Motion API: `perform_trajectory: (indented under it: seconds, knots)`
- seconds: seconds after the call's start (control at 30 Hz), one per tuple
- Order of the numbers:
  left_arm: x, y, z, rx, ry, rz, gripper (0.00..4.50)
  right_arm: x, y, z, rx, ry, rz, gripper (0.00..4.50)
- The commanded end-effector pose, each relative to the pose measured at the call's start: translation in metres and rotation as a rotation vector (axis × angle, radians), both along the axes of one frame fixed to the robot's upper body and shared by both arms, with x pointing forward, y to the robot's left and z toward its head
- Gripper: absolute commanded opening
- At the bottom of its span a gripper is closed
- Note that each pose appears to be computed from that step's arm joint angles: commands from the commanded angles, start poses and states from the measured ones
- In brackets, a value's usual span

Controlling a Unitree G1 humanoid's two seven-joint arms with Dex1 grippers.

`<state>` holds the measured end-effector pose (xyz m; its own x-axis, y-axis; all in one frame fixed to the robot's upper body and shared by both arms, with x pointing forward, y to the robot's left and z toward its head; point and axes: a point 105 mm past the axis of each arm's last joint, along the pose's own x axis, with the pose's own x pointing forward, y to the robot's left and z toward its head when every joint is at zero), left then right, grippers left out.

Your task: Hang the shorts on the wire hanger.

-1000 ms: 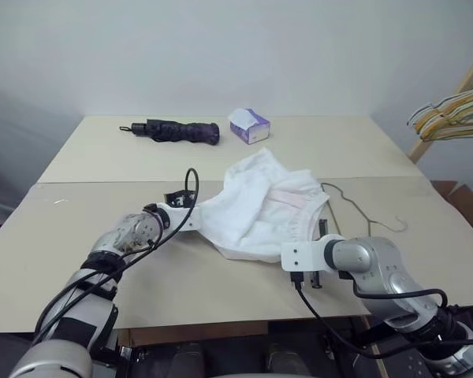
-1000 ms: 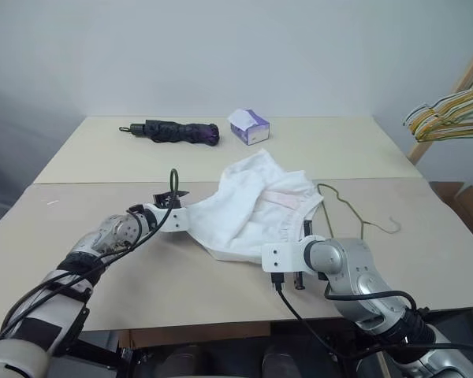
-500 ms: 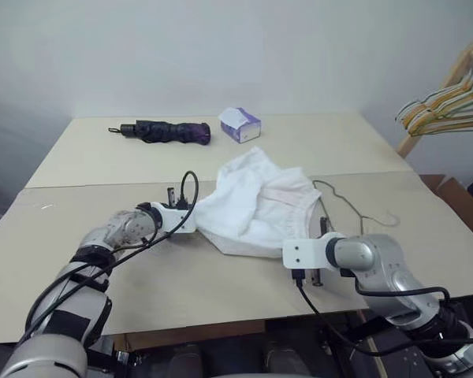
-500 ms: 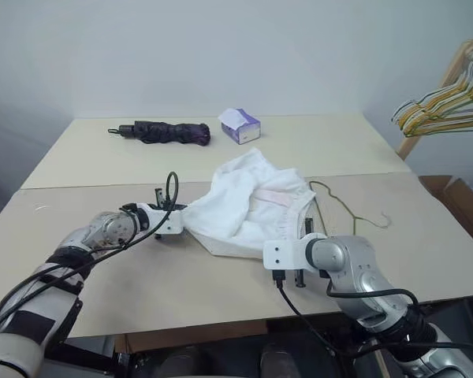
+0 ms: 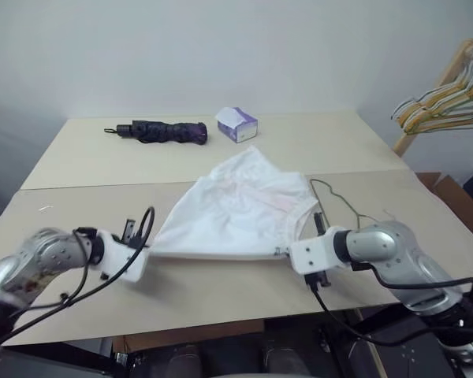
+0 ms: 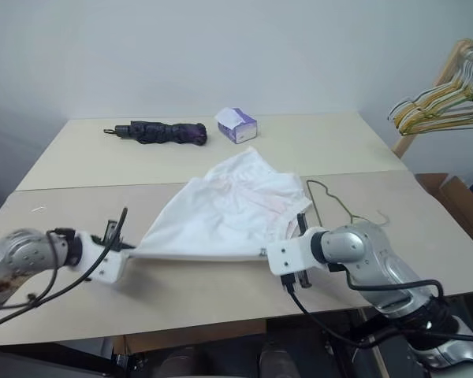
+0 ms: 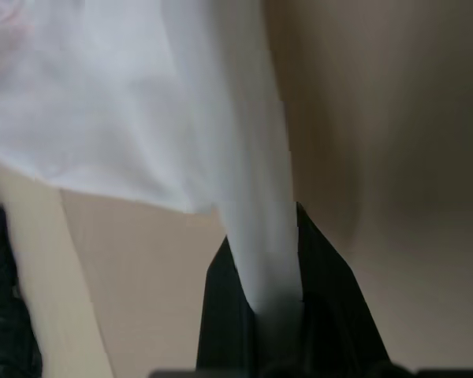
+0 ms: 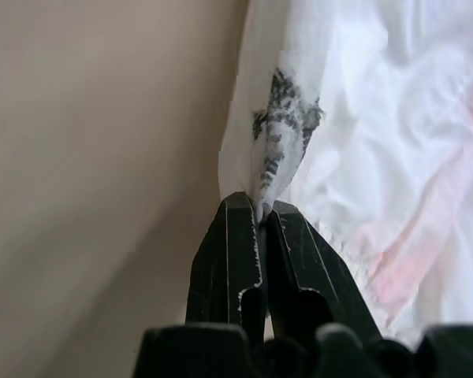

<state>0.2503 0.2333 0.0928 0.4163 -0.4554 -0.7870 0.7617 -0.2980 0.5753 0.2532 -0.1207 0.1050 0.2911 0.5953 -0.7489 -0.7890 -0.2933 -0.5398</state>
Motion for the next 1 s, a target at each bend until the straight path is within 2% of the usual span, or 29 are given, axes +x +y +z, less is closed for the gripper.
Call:
perform_trajectory:
  seconds: [0.03, 0.13, 0.27, 0.37, 0.47, 0.57, 0.63, 0.7, 0.73, 0.77, 0.8, 0.83, 0.9, 1.0]
  knots:
    - [-0.017, 0.002, 0.020, 0.023, 0.038, 0.023, 0.02, -0.015, -0.009, 0.014, -0.006, 0.046, 0.063, 0.00]
    - [-0.034, -0.004, 0.017, -0.026, 0.112, 0.053, 0.02, -0.021, -0.016, 0.014, -0.023, 0.083, 0.079, 0.00]
    - [-0.033, -0.007, 0.011, -0.066, 0.124, 0.098, 0.02, -0.010, -0.018, 0.018, -0.008, 0.059, 0.064, 0.00]
    - [-0.011, -0.012, 0.018, -0.153, 0.093, 0.153, 0.02, 0.014, -0.016, 0.032, 0.046, 0.002, 0.023, 0.00]
    - [0.037, -0.015, 0.043, -0.302, -0.004, 0.255, 0.02, 0.063, -0.016, 0.061, 0.136, -0.132, -0.080, 0.00]
    - [0.110, -0.012, 0.095, -0.432, -0.227, 0.372, 0.02, 0.136, -0.018, 0.109, 0.228, -0.378, -0.269, 0.00]
    - [0.163, -0.007, 0.147, -0.534, -0.445, 0.497, 0.02, 0.184, -0.024, 0.150, 0.270, -0.596, -0.454, 0.00]
    - [0.199, 0.000, 0.209, -0.634, -0.740, 0.634, 0.02, 0.213, -0.030, 0.204, 0.349, -0.872, -0.613, 0.00]
    - [0.206, 0.002, 0.234, -0.662, -0.863, 0.675, 0.02, 0.217, -0.030, 0.226, 0.395, -0.982, -0.649, 0.00]
    - [0.206, 0.003, 0.269, -0.725, -1.035, 0.704, 0.02, 0.215, -0.027, 0.255, 0.490, -1.099, -0.660, 0.00]
    - [0.199, 0.003, 0.308, -0.817, -1.189, 0.719, 0.02, 0.206, -0.025, 0.287, 0.603, -1.231, -0.650, 0.00]
    - [0.192, 0.002, 0.332, -0.883, -1.286, 0.726, 0.02, 0.199, -0.024, 0.307, 0.681, -1.316, -0.639, 0.00]
    - [0.177, -0.005, 0.365, -0.957, -1.400, 0.664, 0.02, 0.186, -0.022, 0.330, 0.802, -1.397, -0.598, 0.00]
    - [0.166, -0.012, 0.383, -0.993, -1.460, 0.576, 0.02, 0.178, -0.023, 0.335, 0.861, -1.426, -0.541, 0.00]
